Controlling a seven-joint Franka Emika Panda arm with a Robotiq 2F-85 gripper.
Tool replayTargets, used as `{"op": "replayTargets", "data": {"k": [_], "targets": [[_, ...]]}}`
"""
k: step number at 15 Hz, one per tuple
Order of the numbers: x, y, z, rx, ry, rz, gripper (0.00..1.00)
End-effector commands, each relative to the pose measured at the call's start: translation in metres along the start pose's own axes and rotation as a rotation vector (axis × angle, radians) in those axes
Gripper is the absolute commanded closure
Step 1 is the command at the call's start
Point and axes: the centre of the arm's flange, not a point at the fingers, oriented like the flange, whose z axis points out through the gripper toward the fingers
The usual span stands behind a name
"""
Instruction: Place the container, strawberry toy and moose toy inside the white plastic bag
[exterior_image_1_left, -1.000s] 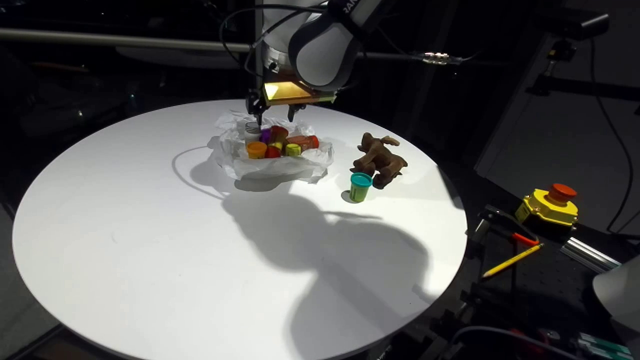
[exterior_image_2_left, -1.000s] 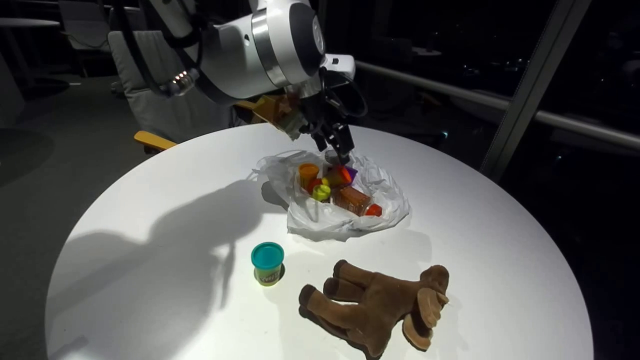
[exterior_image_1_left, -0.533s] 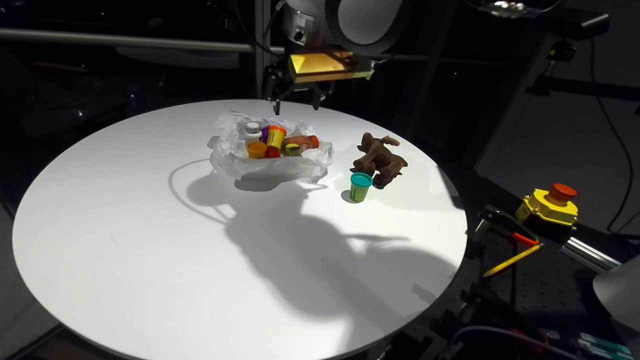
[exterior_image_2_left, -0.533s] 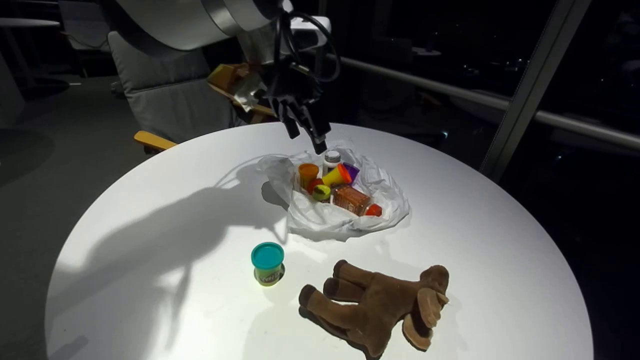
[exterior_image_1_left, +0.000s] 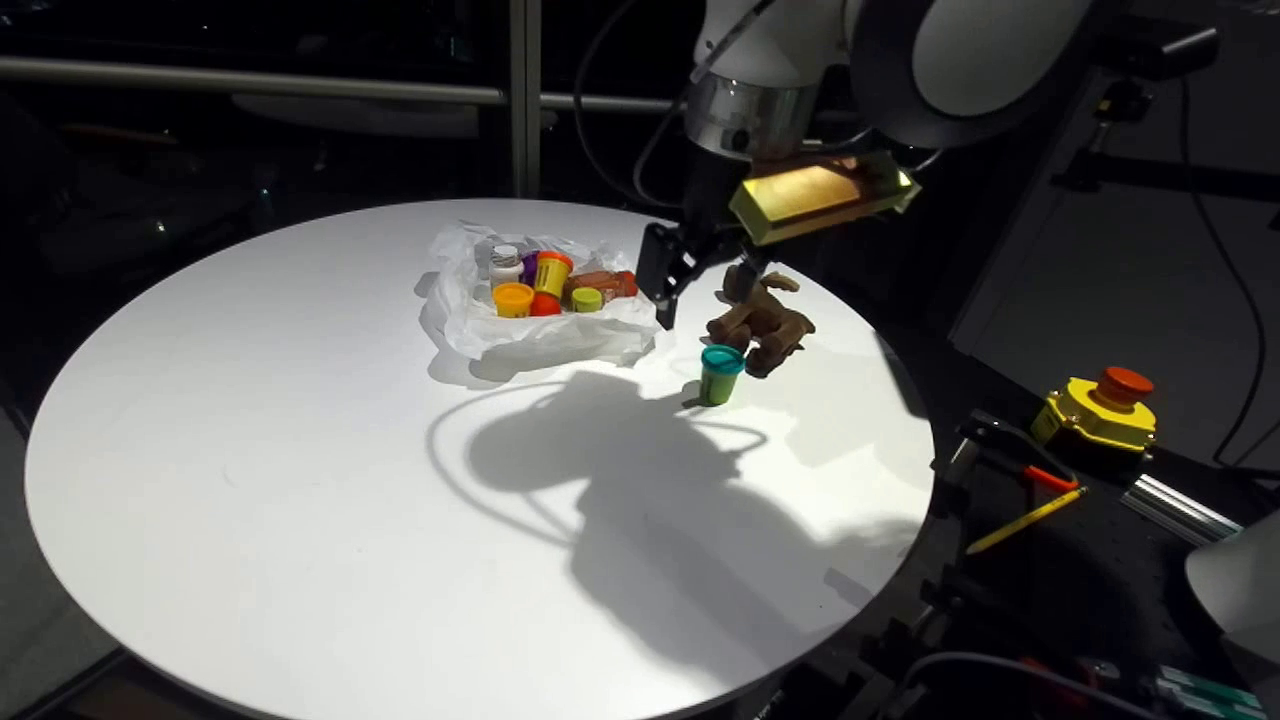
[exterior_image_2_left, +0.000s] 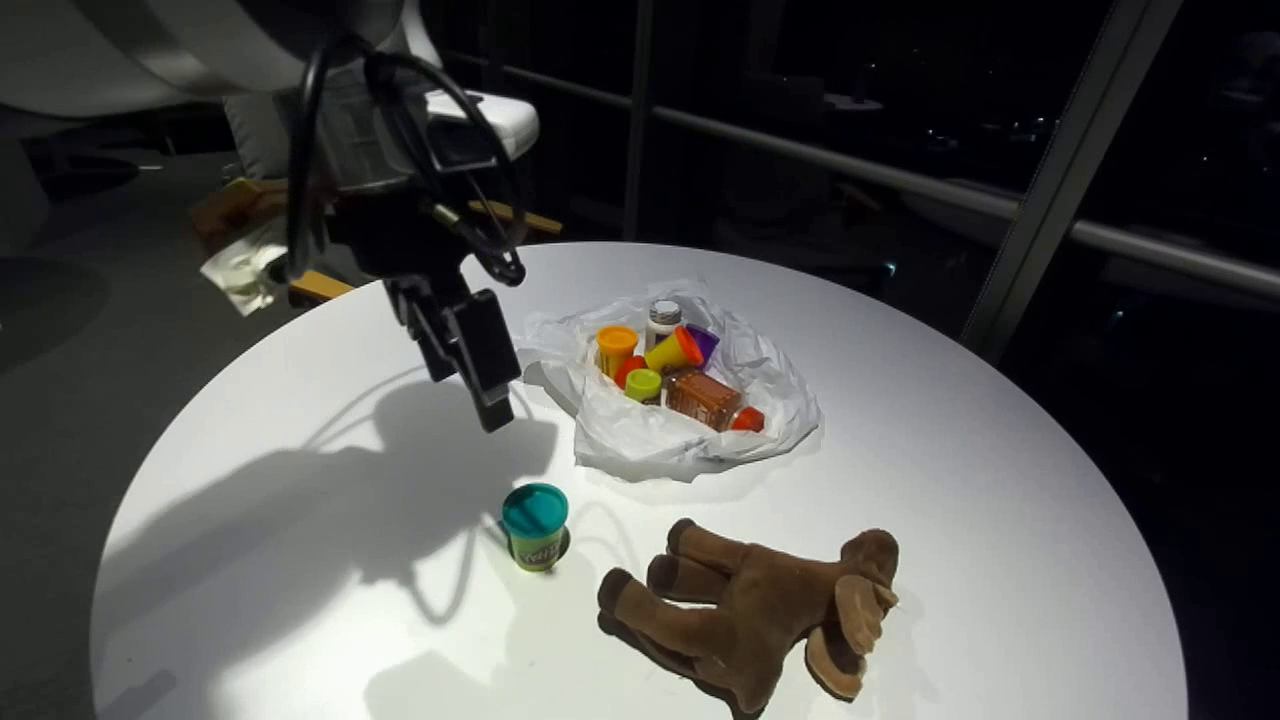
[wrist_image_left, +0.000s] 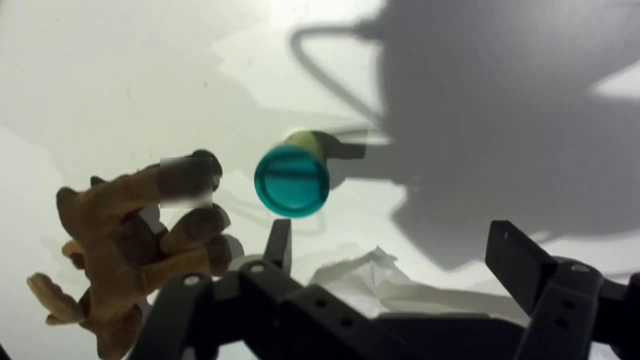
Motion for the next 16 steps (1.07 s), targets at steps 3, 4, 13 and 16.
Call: {"op": "replayTargets", "data": {"k": [3, 4, 13, 16], "targets": [[-0.026, 0.023, 0.032, 0.036, -0.074, -0.053, 0.00], [-0.025, 0.026, 0.039, 0.026, -0.080, -0.058, 0.00], [0.009, 0.056, 0.077, 0.038, -0.114, 0.004, 0.00], [0.020, 0.059, 0.084, 0.080, -0.116, 0.022, 0.00]]}}
